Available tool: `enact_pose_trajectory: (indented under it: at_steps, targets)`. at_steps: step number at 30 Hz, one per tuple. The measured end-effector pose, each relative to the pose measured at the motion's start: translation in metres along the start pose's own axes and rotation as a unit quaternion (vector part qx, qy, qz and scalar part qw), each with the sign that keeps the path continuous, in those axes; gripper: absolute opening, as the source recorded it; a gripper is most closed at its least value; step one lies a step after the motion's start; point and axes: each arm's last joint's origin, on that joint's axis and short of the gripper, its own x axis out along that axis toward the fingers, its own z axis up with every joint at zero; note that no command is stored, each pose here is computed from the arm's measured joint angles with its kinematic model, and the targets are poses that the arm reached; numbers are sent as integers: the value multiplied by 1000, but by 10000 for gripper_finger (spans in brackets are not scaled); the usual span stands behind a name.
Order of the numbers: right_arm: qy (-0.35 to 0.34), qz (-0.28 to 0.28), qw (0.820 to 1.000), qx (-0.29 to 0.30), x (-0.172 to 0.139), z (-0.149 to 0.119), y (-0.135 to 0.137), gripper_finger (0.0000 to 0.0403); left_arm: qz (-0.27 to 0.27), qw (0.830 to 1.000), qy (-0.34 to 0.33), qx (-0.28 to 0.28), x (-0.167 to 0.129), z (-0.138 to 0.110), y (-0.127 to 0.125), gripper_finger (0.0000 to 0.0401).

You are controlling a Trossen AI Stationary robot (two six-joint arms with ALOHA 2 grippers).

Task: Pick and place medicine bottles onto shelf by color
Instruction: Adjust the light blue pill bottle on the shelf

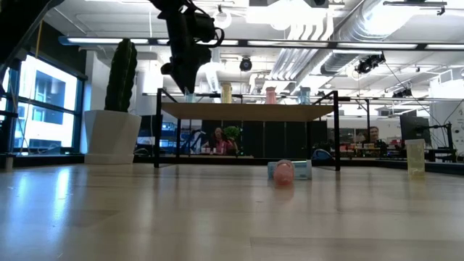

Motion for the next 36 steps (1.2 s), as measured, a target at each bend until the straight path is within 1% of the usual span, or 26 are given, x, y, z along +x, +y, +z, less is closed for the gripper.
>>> enact_pose_trajectory:
  at_steps: [7, 11, 14, 21, 36]
  targets:
    - [0, 0, 1000, 0, 0, 0, 0, 185, 2, 1000, -2, 0, 0, 0, 0, 150]
    - [0, 0, 1000, 0, 0, 0, 0, 185, 18, 1000, -3, 0, 0, 1, 1, 150]
    - [0, 0, 1000, 0, 0, 0, 0, 185, 21, 1000, -3, 6, 0, 1, 1, 150]
    - [0, 0, 1000, 0, 0, 0, 0, 185, -1, 1000, -5, 15, -2, 0, 0, 150]
    - [0, 0, 1000, -1, 0, 0, 0, 185, 0, 1000, -5, 26, -2, 0, 0, 150]
